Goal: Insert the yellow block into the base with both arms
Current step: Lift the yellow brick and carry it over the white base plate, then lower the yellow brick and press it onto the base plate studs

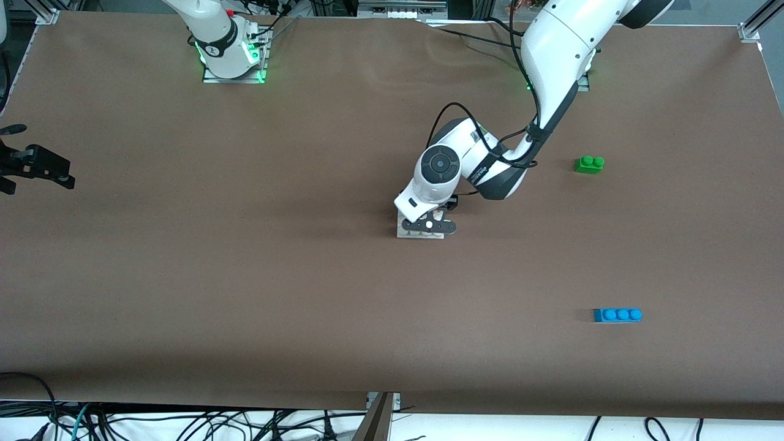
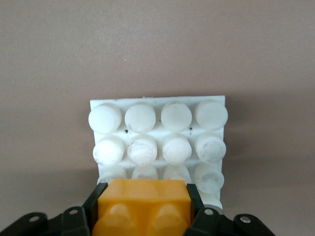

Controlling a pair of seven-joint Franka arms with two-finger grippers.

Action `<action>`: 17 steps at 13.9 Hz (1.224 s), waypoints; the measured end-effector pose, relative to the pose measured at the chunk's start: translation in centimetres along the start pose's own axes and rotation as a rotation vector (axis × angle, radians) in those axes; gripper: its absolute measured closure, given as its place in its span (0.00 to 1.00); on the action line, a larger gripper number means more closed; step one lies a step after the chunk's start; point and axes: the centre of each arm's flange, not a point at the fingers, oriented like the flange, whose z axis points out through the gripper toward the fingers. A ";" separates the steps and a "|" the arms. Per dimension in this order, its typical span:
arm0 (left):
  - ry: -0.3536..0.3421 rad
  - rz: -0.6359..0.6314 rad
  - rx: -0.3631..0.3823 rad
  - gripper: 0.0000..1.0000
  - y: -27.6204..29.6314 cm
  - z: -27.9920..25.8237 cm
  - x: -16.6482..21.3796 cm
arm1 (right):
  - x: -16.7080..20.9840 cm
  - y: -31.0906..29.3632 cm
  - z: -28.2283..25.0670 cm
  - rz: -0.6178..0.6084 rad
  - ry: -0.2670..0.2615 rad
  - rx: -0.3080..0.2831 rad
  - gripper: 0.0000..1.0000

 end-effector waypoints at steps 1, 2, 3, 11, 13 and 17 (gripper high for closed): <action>0.004 -0.002 0.009 0.32 0.0 0.3 0.0 | 0.0 0.0 0.0 0.000 0.000 0.000 0.00; 0.012 0.002 0.019 0.32 0.0 0.6 0.0 | 0.0 0.0 0.0 0.000 0.000 0.000 0.00; 0.024 -0.002 0.017 0.32 0.1 0.7 0.0 | 0.0 0.0 0.0 0.000 0.000 0.000 0.00; 0.042 -0.006 -0.001 0.32 1.3 1.3 -0.6 | 0.0 0.0 0.0 0.000 0.000 0.000 0.00; 0.047 0.002 0.004 0.32 1.4 1.4 -0.7 | 0.0 0.0 0.0 0.000 0.000 0.000 0.00; 0.058 0.018 0.017 0.32 1.6 1.5 -0.9 | 0.0 0.0 0.0 0.000 -0.001 0.000 0.00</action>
